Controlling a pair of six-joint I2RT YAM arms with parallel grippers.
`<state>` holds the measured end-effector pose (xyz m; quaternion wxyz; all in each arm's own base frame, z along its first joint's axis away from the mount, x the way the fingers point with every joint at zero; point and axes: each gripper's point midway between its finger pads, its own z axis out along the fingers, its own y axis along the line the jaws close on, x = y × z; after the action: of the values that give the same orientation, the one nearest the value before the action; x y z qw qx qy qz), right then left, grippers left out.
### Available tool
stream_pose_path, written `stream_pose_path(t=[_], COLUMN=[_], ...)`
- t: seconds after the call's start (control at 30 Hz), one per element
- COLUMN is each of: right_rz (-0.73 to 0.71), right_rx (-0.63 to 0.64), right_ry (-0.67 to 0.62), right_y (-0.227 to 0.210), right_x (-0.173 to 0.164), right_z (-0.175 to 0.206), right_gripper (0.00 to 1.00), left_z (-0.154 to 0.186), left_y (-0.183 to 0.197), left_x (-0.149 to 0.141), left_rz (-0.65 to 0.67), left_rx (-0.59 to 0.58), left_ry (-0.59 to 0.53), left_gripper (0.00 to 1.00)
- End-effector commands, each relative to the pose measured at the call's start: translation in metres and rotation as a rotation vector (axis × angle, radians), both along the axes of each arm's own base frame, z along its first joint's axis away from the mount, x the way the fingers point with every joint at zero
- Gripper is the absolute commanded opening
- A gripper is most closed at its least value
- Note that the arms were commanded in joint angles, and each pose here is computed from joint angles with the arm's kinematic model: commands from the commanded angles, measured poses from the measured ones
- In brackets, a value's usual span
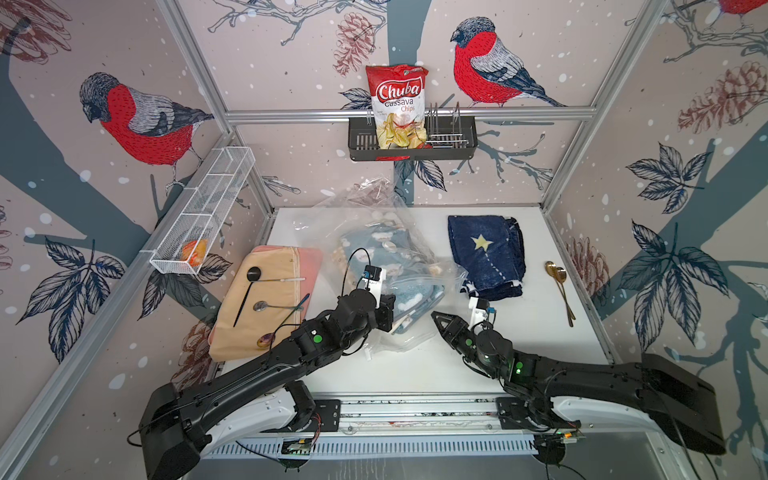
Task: Take the blanket out of the vacuum bag
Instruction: Take out the blanket from the vacuum bag.
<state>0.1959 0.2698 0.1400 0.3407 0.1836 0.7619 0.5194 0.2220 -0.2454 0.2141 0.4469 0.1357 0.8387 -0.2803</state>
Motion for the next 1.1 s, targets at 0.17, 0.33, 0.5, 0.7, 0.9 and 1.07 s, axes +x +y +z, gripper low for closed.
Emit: stream_pose_path(t=[0.17,0.33,0.5,0.7,0.9,1.07], right_rz=[0.130,0.191,0.208,0.220,0.238,0.259], right_rx=[0.137,0.185,0.174,0.185,0.173,0.128], right_ry=[0.036,0.091,0.112,0.110,0.083,0.061], right_y=[0.047,0.062,0.070,0.077,0.085,0.089], right_x=[0.017,0.015,0.014,0.018,0.019,0.016], right_z=[0.012,-0.005,-0.017,-0.019,-0.012,-0.003], right_gripper=[0.42,0.39,0.39,0.39,0.29,0.24], left_z=[0.030,0.024,0.018,0.012,0.013,0.013], left_y=[-0.007,-0.009,-0.007,-0.006,-0.003,-0.002], left_x=[-0.002,-0.002,-0.003,-0.004,-0.003,-0.003], left_rz=[-0.031,-0.034,-0.037,-0.037,-0.019,-0.015], left_rx=[-0.098,-0.093,-0.087,-0.084,-0.095,-0.091], left_ry=[-0.056,-0.045,-0.039,-0.037,-0.049,-0.047], left_gripper=[0.00,0.00,0.00,0.00,0.00,0.00])
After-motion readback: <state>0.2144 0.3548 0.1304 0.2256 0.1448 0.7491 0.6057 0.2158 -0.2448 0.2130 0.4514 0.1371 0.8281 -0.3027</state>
